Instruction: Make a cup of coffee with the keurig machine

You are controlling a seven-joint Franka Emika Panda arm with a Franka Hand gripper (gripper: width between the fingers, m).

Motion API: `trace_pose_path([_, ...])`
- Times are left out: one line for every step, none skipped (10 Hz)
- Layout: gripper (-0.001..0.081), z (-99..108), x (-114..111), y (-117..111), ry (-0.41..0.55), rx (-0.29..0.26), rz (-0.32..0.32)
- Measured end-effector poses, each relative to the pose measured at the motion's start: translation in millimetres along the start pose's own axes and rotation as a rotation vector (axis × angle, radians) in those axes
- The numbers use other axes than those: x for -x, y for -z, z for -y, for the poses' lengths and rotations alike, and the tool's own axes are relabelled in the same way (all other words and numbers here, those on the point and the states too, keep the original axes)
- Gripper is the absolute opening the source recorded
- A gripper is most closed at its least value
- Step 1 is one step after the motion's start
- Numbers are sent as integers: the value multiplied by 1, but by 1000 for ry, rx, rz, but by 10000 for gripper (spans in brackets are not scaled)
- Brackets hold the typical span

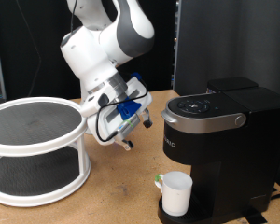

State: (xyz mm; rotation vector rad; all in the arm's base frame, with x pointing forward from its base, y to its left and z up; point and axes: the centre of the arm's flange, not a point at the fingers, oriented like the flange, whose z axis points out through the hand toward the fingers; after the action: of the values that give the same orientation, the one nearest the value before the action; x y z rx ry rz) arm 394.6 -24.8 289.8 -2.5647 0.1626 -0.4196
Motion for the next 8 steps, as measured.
trace_pose_path([808,3,2,10,-13,-35,13])
trace_pose_path([808,2,2,9,-12,-25,8])
trace_pose_path([808,6,1,9,-19,-44,24])
trace_pose_path([808,17,-2,13,-33,-98,41])
trace_pose_path([808,27,-7,22,-32,-158,40])
trace_pose_path([808,37,-10,32,-23,-208,28])
trace_pose_path([808,46,-15,43,-14,-247,5])
trace_pose_path([808,55,-19,53,-5,-276,-19])
